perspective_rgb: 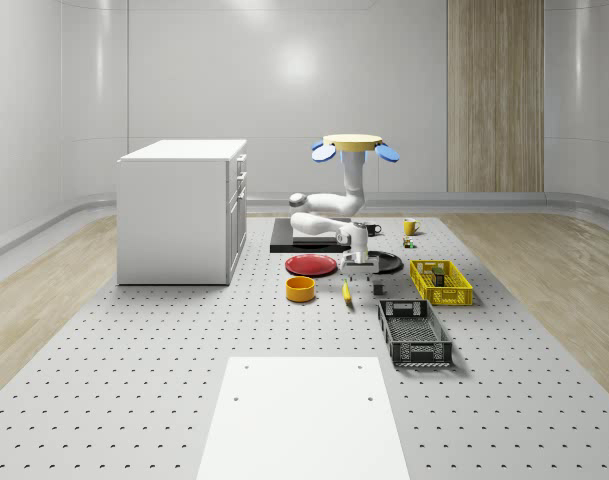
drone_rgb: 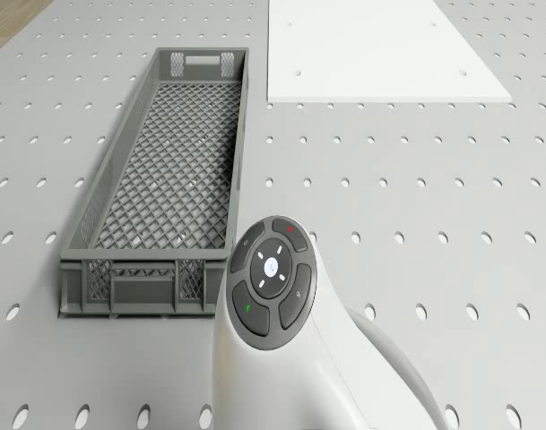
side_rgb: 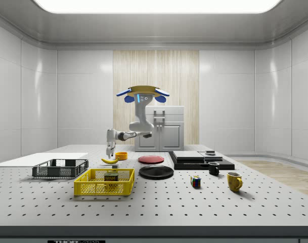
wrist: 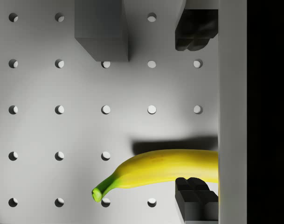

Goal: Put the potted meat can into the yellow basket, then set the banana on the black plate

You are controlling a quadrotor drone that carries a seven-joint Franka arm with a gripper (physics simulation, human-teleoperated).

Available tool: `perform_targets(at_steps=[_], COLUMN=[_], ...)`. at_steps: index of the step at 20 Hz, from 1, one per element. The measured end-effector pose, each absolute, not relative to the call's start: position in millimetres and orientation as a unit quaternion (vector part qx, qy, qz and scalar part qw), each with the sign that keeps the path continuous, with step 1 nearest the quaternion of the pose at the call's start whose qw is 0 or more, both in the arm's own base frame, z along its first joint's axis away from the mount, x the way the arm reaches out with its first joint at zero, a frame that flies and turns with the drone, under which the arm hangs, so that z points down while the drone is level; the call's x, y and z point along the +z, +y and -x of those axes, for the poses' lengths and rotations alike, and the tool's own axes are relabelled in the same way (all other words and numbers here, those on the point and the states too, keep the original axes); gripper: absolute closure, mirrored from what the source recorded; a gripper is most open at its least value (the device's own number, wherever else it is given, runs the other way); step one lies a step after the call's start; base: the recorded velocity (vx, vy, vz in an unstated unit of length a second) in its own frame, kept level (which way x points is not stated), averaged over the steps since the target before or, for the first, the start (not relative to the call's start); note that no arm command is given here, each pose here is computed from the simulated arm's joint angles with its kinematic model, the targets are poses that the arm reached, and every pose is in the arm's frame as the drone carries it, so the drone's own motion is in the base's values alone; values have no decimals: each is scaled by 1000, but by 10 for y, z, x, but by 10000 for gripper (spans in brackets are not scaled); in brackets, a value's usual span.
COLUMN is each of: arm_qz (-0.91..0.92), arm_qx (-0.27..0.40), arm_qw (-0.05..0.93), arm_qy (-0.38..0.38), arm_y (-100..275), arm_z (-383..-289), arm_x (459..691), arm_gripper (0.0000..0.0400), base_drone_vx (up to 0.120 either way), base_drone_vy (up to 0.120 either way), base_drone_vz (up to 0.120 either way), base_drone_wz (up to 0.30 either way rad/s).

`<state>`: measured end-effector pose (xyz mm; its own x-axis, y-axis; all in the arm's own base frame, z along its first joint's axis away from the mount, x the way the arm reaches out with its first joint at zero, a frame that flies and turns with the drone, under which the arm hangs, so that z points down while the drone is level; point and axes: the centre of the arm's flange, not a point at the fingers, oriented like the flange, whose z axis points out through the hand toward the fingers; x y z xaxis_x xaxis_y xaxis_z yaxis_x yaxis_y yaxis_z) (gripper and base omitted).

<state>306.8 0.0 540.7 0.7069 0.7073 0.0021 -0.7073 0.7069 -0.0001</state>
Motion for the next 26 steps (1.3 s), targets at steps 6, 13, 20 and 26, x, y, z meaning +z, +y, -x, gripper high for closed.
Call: perform_targets(at_steps=[6, 13, 20, 26], arm_qz=[0, 0, 0, 0], arm_qx=[383, 383, 383, 383], arm_qw=[924, 924, 924, 924], arm_qy=[-1, -1, -1, -1], arm_y=[0, 0, 1, 1], arm_z=[-3068, -3068, -3068, -3068], arm_x=[5407, 5407, 5496, 5629], arm_gripper=[0, 0, 0, 0], base_drone_vx=[0, 63, 6, 0], base_drone_vy=[-120, -57, 0, 0], base_drone_vz=[-120, -11, 0, 0], base_drone_wz=[0, 0, 0, 0])
